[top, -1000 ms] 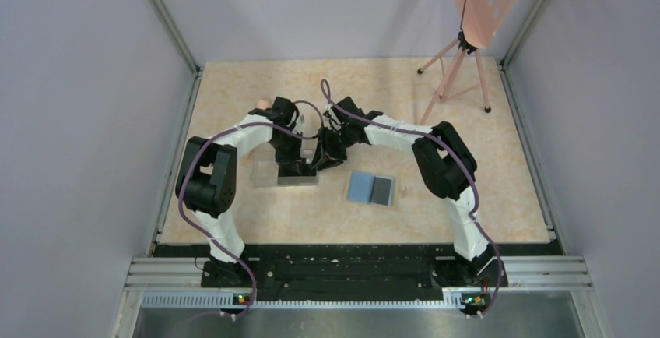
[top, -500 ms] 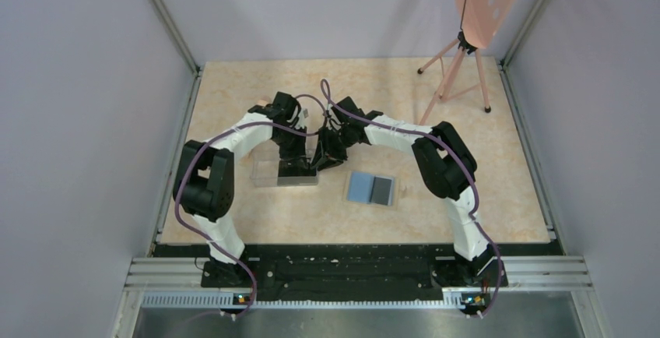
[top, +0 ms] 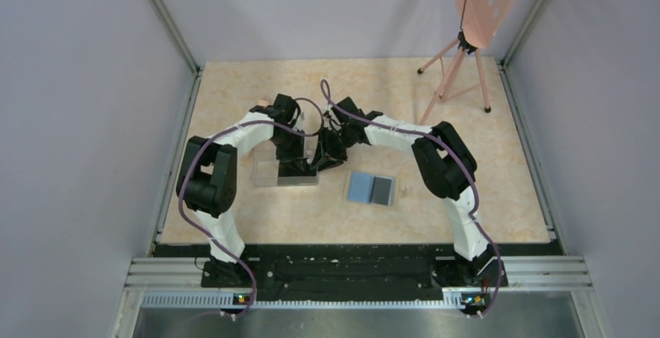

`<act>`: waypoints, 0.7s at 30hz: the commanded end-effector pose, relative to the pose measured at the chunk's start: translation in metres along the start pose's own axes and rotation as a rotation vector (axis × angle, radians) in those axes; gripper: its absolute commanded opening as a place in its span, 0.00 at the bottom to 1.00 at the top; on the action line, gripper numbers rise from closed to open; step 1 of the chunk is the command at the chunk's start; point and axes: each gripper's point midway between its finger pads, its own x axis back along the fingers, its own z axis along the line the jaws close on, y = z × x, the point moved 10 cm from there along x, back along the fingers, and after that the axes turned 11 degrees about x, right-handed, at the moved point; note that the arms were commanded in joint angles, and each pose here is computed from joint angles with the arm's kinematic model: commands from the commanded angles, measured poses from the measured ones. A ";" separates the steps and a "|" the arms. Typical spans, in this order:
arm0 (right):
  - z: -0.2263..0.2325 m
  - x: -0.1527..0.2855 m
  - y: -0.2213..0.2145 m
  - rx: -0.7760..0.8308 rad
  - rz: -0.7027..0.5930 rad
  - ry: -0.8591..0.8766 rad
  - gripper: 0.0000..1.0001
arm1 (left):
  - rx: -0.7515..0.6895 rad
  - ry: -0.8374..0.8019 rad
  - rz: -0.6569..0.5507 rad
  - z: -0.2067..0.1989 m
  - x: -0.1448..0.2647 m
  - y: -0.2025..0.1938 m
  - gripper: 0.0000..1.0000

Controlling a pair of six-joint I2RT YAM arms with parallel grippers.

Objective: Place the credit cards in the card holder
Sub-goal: Pick up the credit card from the storage box.

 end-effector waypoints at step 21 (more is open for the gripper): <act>0.015 0.011 0.003 0.039 -0.026 0.040 0.33 | -0.036 -0.024 0.010 -0.003 0.005 0.002 0.00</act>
